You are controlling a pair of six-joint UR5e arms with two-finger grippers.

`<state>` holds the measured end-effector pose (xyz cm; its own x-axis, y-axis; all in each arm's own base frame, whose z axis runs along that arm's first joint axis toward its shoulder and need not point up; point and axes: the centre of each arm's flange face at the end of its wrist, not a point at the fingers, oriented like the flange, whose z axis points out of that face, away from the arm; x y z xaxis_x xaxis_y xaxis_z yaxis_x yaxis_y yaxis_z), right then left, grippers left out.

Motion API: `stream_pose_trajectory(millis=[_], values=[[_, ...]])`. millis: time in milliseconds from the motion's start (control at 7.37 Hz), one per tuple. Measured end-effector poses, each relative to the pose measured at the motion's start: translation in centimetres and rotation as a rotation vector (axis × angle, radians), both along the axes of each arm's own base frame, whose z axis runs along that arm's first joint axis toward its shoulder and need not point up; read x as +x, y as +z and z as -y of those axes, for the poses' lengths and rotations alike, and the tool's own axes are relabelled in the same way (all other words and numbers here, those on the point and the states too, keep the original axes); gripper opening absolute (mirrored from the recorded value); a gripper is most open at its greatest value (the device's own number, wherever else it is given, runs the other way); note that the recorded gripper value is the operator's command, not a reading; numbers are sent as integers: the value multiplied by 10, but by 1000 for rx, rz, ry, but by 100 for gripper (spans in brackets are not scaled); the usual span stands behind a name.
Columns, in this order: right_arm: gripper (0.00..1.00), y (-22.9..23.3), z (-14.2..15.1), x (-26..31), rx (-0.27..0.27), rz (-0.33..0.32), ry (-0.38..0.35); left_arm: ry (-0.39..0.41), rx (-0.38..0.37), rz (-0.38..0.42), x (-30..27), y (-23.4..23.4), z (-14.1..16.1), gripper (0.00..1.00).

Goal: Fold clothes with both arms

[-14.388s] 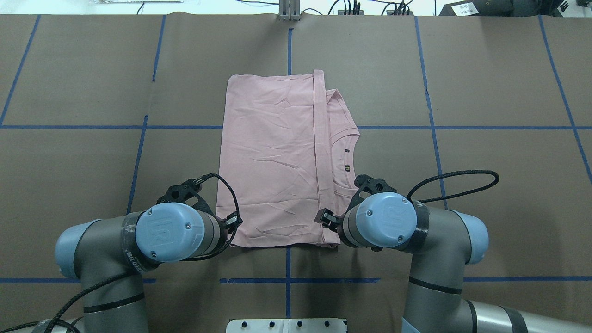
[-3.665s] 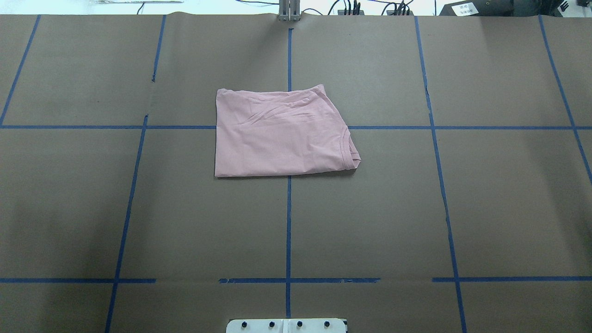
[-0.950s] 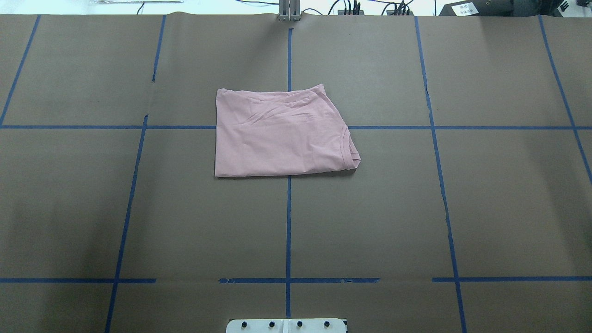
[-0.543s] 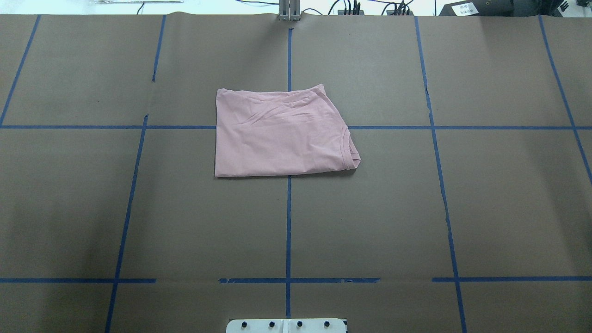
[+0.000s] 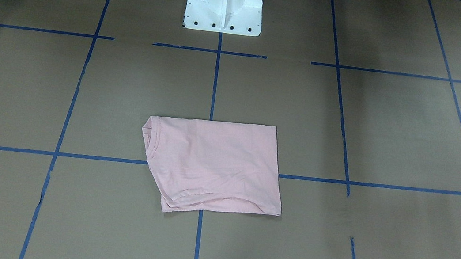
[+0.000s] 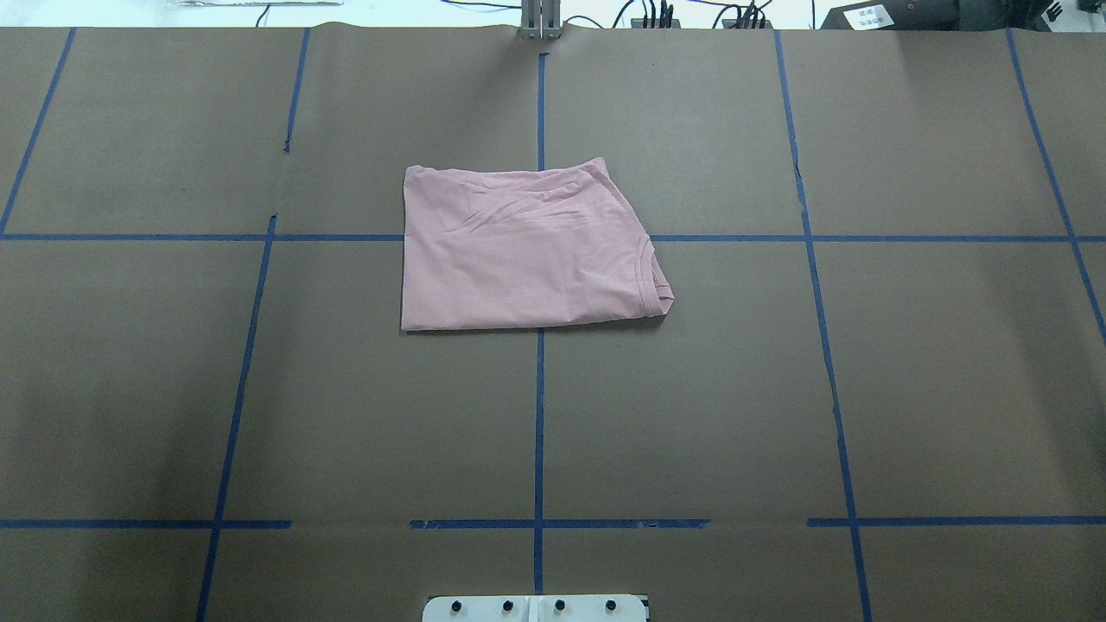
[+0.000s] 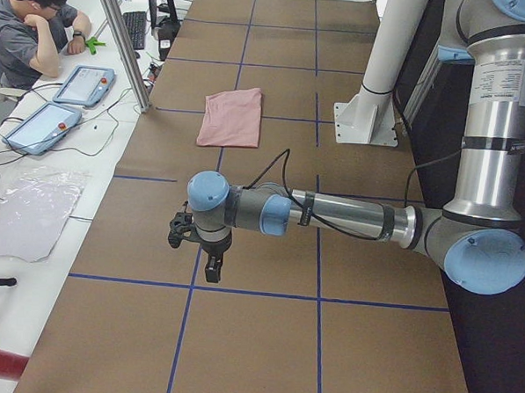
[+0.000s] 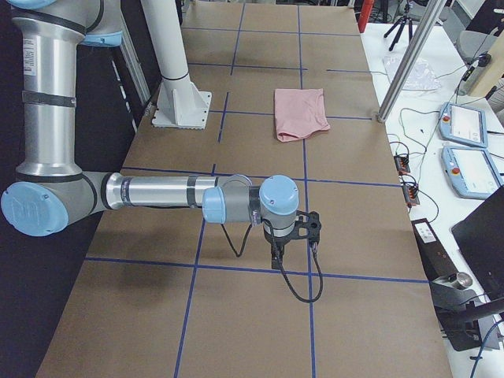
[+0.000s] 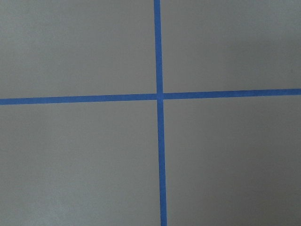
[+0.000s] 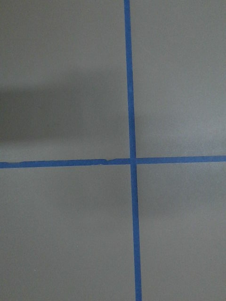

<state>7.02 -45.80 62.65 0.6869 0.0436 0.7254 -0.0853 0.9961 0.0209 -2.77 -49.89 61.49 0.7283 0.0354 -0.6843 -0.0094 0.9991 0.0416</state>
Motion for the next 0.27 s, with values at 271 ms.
stream_pose_trajectory(millis=[271], values=[[100,1,0,0,1,1,-1,0,-1,0,0,1,0,100]])
